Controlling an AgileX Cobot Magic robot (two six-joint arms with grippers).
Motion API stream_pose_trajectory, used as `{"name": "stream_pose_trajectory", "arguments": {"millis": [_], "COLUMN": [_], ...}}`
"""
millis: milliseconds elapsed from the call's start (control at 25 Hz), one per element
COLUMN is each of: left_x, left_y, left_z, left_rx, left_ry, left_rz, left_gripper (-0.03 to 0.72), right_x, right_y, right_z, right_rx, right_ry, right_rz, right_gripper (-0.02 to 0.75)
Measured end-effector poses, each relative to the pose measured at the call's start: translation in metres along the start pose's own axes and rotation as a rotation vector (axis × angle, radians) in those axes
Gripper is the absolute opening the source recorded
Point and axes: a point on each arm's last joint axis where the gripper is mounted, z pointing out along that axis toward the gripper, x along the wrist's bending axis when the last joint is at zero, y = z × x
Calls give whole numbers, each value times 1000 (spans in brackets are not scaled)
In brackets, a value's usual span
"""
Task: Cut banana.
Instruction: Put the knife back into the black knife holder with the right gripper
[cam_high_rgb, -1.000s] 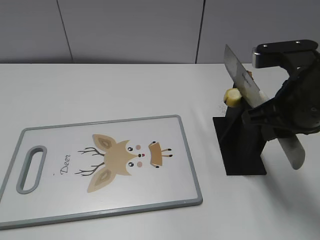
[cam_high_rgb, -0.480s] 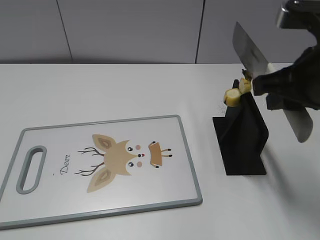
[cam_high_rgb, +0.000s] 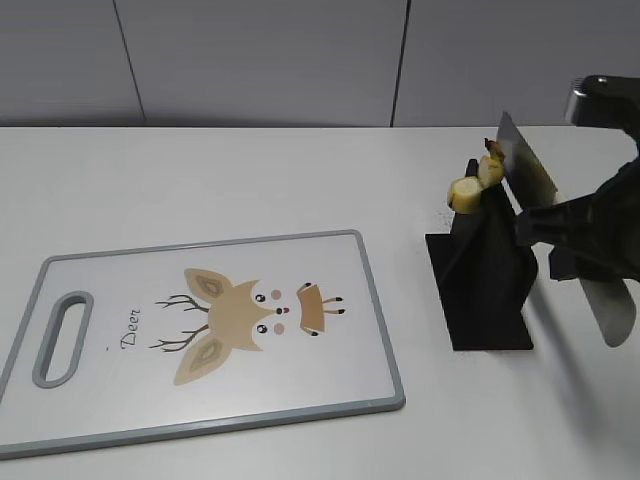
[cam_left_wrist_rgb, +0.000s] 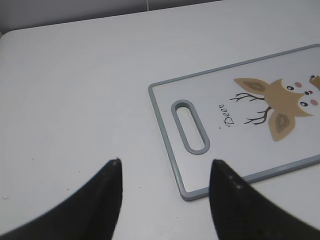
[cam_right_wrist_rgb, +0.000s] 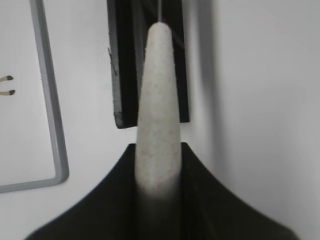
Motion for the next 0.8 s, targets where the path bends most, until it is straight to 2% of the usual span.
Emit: {"name": "stream_pose_trajectory", "arguments": {"millis": [280,680,760,800], "left_x": [0,0,0,0], "left_y": [0,0,0,0], "left_z": [0,0,0,0], "left_rx": [0,0,0,0], "left_ry": [1,1,1,1], "left_rz": [0,0,0,0], "left_gripper": [528,528,528,528], "right_x": [7,7,8,12], "right_y": [0,3,3,4], "right_z": [0,-13,-19,-22], "right_rx": [8,-28,-40,-49], "right_ry": [101,134,158,198], "right_rz": [-52,-78,-82,-97], "right_gripper": [174,179,184,172]}}
